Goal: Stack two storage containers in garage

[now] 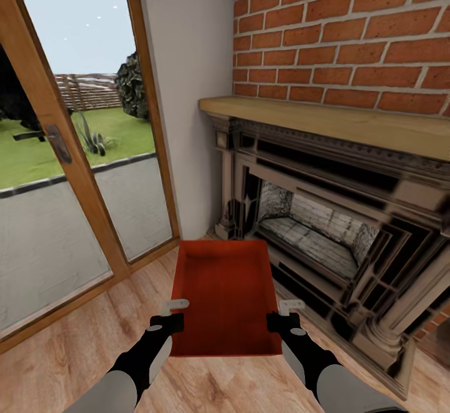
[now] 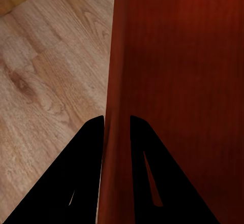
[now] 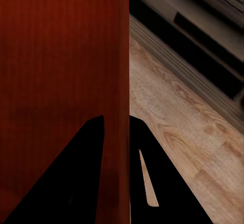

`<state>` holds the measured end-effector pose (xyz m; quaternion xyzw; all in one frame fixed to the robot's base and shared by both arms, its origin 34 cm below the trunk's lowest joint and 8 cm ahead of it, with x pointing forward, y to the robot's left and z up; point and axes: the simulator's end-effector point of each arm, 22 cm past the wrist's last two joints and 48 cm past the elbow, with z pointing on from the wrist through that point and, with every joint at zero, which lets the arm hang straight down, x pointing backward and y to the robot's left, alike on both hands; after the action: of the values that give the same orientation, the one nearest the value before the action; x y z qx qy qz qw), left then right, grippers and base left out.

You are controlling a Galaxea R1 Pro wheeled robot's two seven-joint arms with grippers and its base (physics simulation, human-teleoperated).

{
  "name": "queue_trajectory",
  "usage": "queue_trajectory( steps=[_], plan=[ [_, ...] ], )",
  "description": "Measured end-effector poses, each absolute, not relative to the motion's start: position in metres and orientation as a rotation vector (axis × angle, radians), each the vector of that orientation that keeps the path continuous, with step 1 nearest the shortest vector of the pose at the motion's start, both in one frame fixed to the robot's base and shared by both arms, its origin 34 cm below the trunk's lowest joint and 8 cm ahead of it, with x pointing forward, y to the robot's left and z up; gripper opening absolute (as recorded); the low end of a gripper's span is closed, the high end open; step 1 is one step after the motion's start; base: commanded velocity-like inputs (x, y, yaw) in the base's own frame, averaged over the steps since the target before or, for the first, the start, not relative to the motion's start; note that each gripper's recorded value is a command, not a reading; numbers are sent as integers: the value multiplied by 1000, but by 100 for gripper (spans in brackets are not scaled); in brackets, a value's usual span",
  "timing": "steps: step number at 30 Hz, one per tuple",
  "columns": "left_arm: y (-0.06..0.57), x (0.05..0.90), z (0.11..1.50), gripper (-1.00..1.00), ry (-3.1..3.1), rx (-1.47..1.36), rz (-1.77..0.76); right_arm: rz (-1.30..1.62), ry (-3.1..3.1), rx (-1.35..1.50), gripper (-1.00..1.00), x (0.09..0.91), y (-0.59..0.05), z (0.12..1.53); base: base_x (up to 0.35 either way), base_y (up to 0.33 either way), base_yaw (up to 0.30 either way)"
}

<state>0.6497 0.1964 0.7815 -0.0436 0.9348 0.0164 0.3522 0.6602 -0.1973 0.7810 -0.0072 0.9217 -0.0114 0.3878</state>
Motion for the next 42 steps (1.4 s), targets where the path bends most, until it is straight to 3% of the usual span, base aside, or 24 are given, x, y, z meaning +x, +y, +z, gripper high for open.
queue_trajectory(
  steps=[42],
  plan=[
    [197,663,817,-100,2352,-113,37,-29,2278,-17,-100,674,-197,817,0,0,0]
  ],
)
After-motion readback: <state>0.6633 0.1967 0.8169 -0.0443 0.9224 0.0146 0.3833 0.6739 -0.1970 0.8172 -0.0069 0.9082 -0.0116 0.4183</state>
